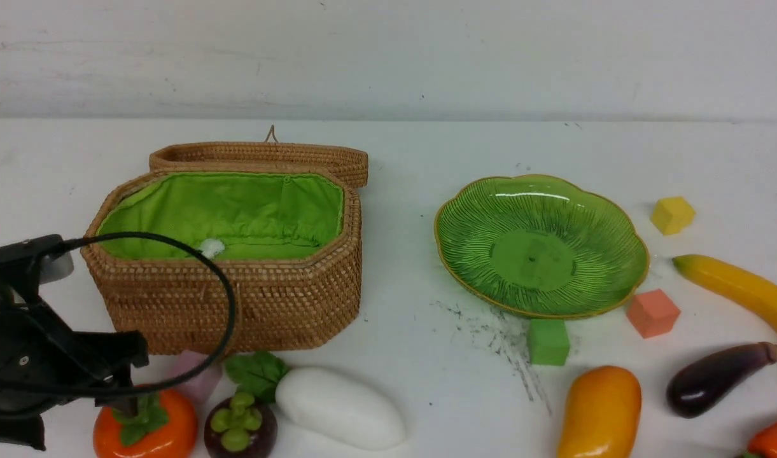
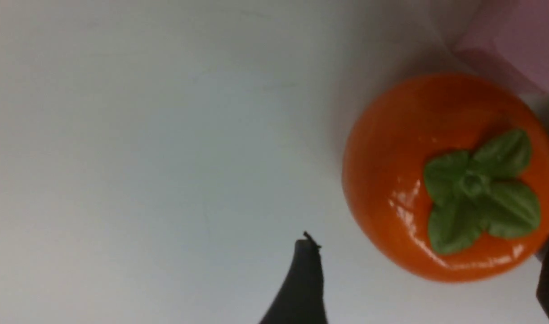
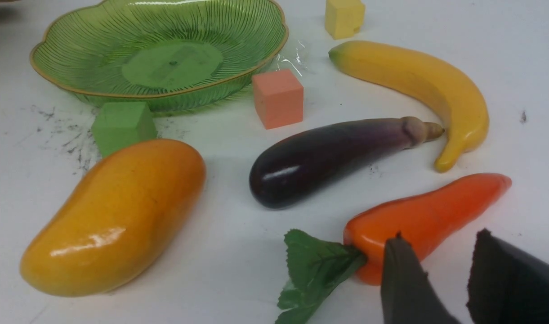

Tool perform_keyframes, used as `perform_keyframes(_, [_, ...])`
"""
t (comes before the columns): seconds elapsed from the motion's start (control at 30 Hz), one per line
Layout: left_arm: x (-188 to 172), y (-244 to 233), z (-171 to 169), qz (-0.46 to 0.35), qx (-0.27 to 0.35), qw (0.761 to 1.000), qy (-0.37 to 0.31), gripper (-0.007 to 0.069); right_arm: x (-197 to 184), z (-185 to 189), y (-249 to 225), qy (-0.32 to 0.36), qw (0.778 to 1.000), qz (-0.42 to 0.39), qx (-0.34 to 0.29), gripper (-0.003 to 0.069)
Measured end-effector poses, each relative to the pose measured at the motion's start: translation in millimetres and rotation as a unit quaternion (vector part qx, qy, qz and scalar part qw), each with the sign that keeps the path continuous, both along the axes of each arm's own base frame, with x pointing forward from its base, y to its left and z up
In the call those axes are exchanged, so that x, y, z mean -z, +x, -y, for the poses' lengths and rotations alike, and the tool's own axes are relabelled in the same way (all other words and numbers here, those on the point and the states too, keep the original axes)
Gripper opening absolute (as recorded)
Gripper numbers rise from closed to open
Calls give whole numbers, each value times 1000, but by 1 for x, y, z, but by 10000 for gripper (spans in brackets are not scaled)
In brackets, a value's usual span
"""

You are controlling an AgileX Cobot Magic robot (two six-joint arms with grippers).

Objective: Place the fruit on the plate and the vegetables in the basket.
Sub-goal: Grab a tomato with your left arm and place it on the plate on the right.

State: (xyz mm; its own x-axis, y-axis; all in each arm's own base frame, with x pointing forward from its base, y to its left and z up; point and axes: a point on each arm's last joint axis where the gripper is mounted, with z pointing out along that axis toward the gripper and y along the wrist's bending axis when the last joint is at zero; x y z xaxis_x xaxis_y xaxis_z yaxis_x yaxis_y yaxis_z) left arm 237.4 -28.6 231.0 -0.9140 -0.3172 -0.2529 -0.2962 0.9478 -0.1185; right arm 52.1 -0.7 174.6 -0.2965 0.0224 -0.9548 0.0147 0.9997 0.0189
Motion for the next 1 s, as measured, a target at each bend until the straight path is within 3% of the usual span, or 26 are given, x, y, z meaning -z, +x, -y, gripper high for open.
perform_keyframes(0.13, [21, 16, 2, -12, -4, 1000, -1, 628, 0, 0, 0, 0, 1000, 0, 0, 243])
perform_keyframes(0.43, [41, 41, 10, 16, -23, 999, -30, 491, 0, 0, 0, 0, 1000, 0, 0, 243])
perform_keyframes(1.0, [35, 33, 9, 0, -25, 999, -30, 489, 0, 0, 0, 0, 1000, 0, 0, 243])
